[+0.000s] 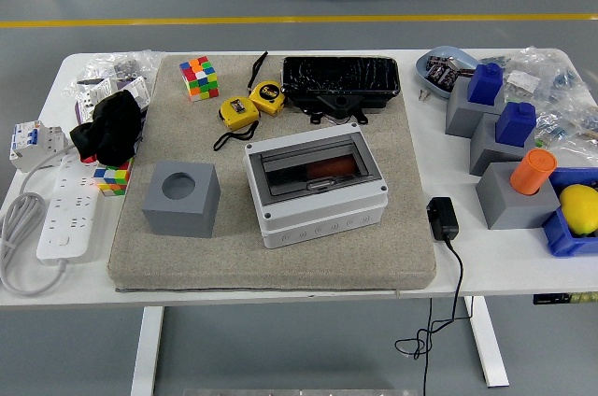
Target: Fetch the battery,place it into the box,close the lid of the box
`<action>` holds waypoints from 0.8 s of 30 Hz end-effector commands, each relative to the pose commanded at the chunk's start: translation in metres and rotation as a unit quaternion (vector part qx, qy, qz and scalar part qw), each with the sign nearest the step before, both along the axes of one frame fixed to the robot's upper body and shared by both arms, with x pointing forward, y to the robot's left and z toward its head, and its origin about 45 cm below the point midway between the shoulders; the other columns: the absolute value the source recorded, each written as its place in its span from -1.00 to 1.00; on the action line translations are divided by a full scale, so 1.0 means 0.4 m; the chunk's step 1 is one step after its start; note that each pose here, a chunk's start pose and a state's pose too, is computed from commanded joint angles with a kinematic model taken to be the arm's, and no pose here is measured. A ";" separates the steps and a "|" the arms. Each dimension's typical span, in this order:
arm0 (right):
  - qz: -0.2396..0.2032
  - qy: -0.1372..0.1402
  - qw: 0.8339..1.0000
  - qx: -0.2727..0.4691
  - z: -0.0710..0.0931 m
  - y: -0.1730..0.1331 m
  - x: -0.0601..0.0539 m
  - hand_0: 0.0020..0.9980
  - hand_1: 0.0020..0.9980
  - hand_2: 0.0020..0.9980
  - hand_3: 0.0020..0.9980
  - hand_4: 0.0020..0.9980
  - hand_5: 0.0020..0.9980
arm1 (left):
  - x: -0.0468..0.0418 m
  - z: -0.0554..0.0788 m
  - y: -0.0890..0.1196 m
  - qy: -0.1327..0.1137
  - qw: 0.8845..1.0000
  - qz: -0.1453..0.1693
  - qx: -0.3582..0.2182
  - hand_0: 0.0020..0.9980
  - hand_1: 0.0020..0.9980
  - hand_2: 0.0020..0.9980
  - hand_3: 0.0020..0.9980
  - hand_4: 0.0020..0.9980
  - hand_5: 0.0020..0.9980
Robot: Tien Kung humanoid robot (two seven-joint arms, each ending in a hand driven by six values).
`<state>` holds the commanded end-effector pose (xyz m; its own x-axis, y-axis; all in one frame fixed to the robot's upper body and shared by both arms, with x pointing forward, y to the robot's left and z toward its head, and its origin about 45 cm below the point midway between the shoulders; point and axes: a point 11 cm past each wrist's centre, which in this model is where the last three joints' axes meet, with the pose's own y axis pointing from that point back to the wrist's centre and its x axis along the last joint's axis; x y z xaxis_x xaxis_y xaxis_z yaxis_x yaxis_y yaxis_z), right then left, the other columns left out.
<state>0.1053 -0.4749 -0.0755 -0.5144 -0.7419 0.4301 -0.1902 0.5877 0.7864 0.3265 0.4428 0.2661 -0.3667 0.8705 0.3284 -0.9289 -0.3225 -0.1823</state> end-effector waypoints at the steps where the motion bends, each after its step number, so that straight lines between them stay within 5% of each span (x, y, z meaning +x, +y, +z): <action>1: 0.001 0.001 1.000 0.000 -0.001 0.002 0.000 0.61 0.49 0.47 0.57 1.00 1.00 | -0.002 -0.003 -0.002 0.008 1.000 0.003 0.021 1.00 1.00 0.96 0.88 1.00 1.00; 9: -0.001 0.004 1.000 -0.001 -0.004 0.008 -0.005 0.62 0.54 0.50 0.58 1.00 1.00 | -0.011 -0.001 0.000 0.010 0.998 0.014 0.053 0.93 0.92 0.84 0.79 1.00 1.00; 15: -0.006 0.004 1.000 -0.007 -0.006 0.005 -0.021 0.65 0.59 0.54 0.60 1.00 1.00 | -0.011 -0.009 -0.017 -0.009 1.000 -0.004 0.021 0.84 0.88 0.78 0.76 1.00 1.00; 24: -0.005 -0.007 1.000 -0.010 -0.005 0.000 -0.023 0.74 0.66 0.59 0.66 1.00 1.00 | 0.005 -0.045 -0.052 -0.005 0.999 -0.036 -0.034 0.79 0.79 0.70 0.71 1.00 1.00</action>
